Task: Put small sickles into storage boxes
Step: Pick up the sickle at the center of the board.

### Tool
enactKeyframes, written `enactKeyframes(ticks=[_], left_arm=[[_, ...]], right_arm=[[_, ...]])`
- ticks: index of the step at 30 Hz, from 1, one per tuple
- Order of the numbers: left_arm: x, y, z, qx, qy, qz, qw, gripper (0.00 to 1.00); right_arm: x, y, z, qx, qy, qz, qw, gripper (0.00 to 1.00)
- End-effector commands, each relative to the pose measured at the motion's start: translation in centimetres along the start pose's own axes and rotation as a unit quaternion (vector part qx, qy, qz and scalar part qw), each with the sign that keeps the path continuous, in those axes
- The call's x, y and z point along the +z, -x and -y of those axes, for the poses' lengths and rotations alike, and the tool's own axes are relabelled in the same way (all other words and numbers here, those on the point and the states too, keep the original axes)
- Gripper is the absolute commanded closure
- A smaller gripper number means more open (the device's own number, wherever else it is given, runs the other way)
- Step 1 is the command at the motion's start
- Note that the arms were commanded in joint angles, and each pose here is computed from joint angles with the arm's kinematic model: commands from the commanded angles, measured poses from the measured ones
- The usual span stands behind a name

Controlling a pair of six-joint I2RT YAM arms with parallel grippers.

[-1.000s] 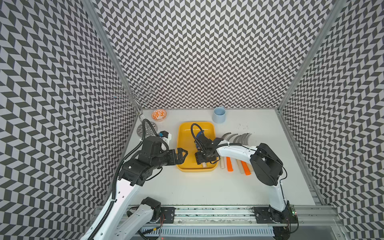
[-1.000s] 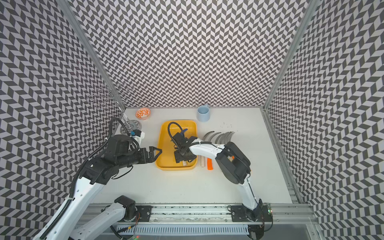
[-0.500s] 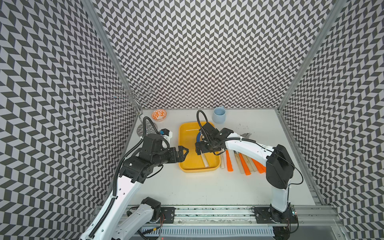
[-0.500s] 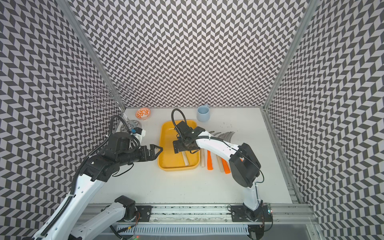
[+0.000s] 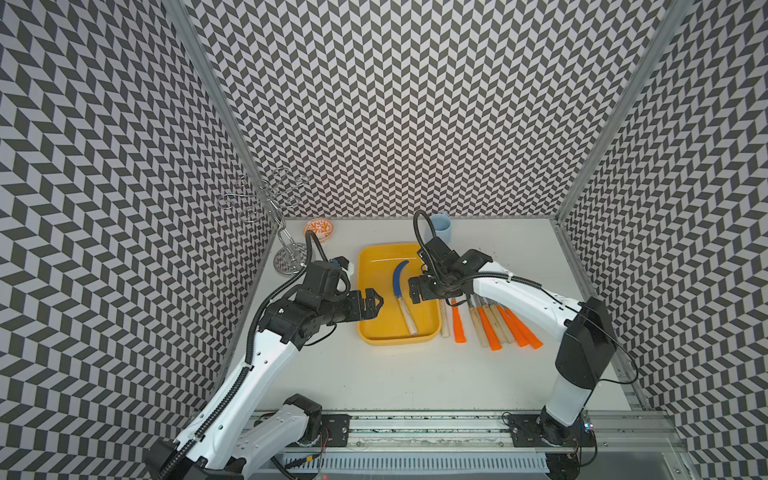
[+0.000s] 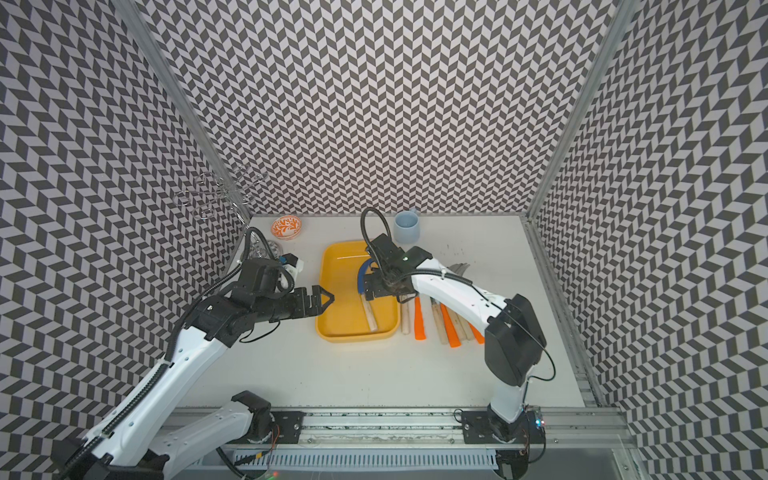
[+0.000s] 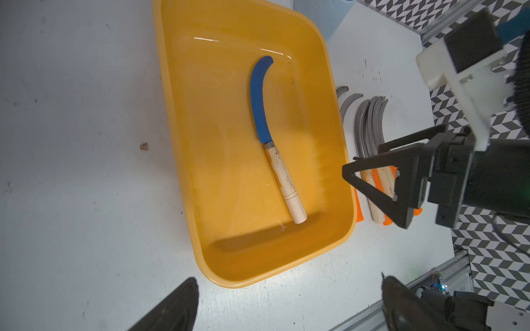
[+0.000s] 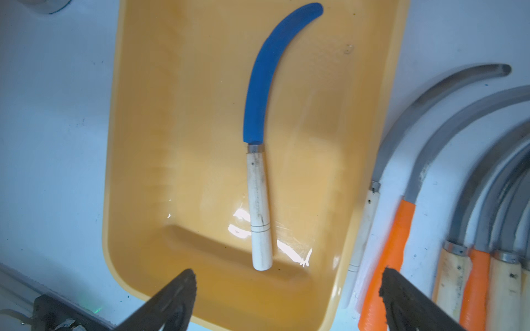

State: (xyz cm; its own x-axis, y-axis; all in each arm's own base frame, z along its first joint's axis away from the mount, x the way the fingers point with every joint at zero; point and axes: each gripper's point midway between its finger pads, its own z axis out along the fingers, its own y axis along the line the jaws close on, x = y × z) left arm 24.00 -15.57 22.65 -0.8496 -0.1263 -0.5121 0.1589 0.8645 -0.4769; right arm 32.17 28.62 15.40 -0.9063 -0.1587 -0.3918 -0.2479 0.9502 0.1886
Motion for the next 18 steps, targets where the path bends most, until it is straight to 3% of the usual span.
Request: enactKeyframes(ticks=[1, 10, 14, 18], left_arm=[[0.0, 0.5, 1.8, 0.005, -0.024, 0.017, 1.000, 0.00], [1.7, -1.7, 4.8, 0.022, -0.079, 0.006, 0.997, 0.00], [2.3, -2.4, 6.4, 0.040, -0.108, -0.003, 0.993, 0.00], [2.9, -3.7, 8.9, 0.074, -0.151, -0.024, 0.986, 0.00]], right_arm=[[-1.4, -0.3, 2.3, 0.014, -0.011, 0.010, 1.000, 0.01], [-1.6, -2.9, 7.0, 0.049, -0.032, 0.002, 0.998, 0.00], [-1.1, -4.4, 8.9, 0.060, -0.047, -0.008, 0.997, 0.10], [-0.2, -6.4, 10.7, 0.065, -0.065, -0.024, 0.995, 0.26]])
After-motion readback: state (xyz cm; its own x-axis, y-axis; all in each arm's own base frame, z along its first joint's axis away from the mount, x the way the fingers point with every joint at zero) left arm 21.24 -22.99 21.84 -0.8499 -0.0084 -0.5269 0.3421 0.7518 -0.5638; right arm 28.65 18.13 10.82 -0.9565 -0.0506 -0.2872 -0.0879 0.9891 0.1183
